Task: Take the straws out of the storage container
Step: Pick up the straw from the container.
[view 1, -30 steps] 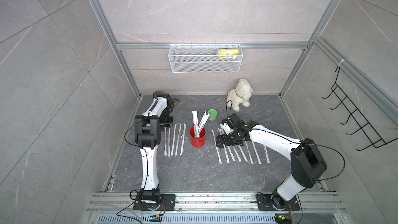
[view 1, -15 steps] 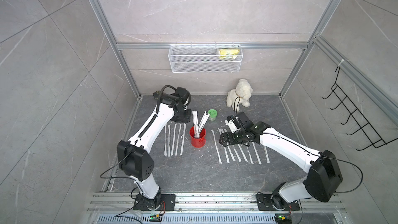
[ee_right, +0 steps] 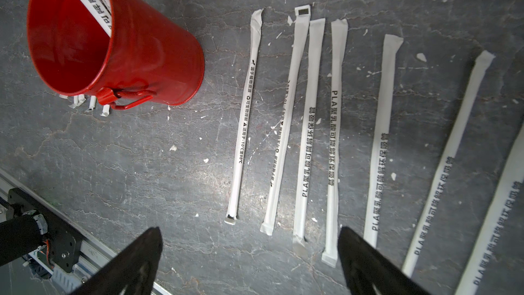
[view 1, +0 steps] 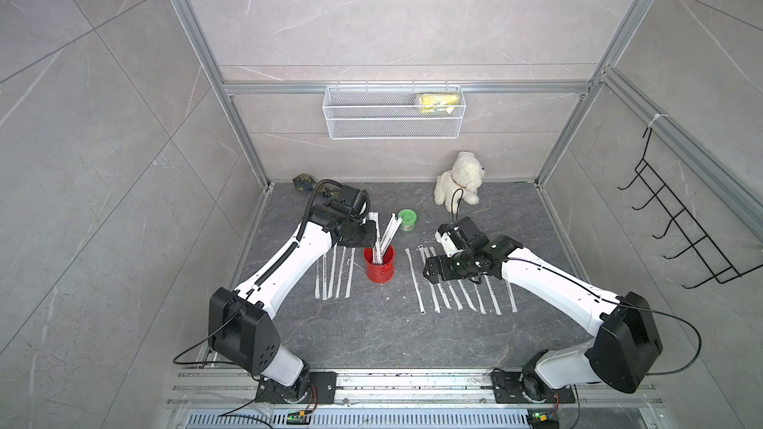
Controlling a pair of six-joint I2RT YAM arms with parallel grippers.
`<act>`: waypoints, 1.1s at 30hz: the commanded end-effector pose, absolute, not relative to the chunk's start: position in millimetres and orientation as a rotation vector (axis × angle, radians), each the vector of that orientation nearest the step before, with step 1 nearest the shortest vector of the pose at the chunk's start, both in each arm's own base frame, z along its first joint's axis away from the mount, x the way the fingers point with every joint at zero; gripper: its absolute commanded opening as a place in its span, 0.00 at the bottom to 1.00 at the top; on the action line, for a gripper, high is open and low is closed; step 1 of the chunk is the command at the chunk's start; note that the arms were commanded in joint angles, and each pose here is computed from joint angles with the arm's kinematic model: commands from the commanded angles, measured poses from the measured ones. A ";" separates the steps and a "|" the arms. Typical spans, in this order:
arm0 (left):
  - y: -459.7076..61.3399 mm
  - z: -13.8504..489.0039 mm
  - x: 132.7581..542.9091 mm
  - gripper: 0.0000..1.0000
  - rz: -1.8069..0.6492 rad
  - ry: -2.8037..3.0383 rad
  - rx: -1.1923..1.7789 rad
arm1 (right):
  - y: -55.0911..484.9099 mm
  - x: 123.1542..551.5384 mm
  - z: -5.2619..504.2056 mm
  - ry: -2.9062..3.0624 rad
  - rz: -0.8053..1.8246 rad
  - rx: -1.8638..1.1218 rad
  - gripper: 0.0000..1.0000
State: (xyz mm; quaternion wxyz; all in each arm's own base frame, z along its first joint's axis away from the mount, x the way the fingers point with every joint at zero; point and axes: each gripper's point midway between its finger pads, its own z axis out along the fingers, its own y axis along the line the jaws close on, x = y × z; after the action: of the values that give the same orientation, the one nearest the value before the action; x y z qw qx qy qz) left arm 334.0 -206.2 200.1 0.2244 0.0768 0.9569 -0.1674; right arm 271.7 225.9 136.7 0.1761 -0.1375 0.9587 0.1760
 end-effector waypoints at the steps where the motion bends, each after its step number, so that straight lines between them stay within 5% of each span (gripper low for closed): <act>1: -219.7 206.2 347.1 0.41 -0.503 2.596 0.207 | 220.4 271.5 127.4 2.741 0.464 -0.360 1.00; 33: -237.9 182.0 378.0 0.31 -0.350 2.692 0.241 | 219.5 274.6 115.9 2.753 0.472 -0.386 1.00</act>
State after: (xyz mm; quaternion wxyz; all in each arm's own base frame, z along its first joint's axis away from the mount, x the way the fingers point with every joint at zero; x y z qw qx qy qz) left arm 374.3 -235.1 179.3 0.2057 0.0850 0.9659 -0.1326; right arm 276.1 222.3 123.1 0.1659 -0.1305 0.9627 0.1690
